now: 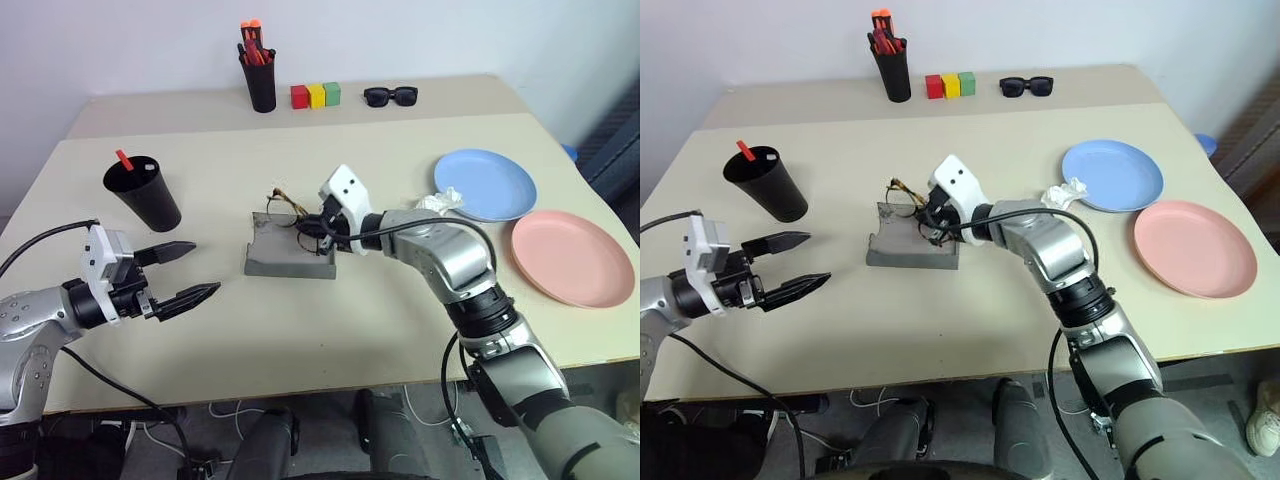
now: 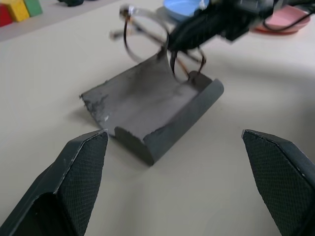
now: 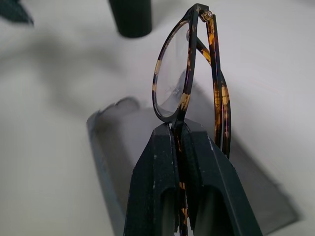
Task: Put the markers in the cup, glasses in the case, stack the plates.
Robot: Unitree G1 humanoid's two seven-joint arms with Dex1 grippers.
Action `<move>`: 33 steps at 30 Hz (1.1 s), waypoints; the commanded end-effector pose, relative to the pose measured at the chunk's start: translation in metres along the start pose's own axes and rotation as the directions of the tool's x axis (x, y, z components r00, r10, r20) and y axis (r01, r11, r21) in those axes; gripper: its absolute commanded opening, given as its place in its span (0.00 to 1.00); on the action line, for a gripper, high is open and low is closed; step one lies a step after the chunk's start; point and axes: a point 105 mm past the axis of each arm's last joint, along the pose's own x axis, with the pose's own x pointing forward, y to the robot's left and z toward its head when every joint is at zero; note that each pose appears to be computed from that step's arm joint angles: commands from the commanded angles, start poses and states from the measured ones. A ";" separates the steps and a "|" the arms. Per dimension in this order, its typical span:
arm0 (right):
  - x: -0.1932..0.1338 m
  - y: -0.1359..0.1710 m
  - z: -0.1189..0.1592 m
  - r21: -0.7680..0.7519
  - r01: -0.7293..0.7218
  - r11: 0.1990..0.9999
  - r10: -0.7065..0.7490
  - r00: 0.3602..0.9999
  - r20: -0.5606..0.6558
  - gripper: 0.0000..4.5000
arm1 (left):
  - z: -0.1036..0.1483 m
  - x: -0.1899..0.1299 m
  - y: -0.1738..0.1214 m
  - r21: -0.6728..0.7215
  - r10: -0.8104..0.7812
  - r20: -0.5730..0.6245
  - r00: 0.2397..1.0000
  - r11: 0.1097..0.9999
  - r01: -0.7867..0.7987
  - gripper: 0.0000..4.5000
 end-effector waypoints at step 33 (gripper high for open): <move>-0.043 -0.021 0.047 0.054 -0.059 0.997 0.038 0.940 0.339 1.00 | 0.038 0.045 0.029 0.121 0.104 0.126 0.987 0.985 -0.119 0.94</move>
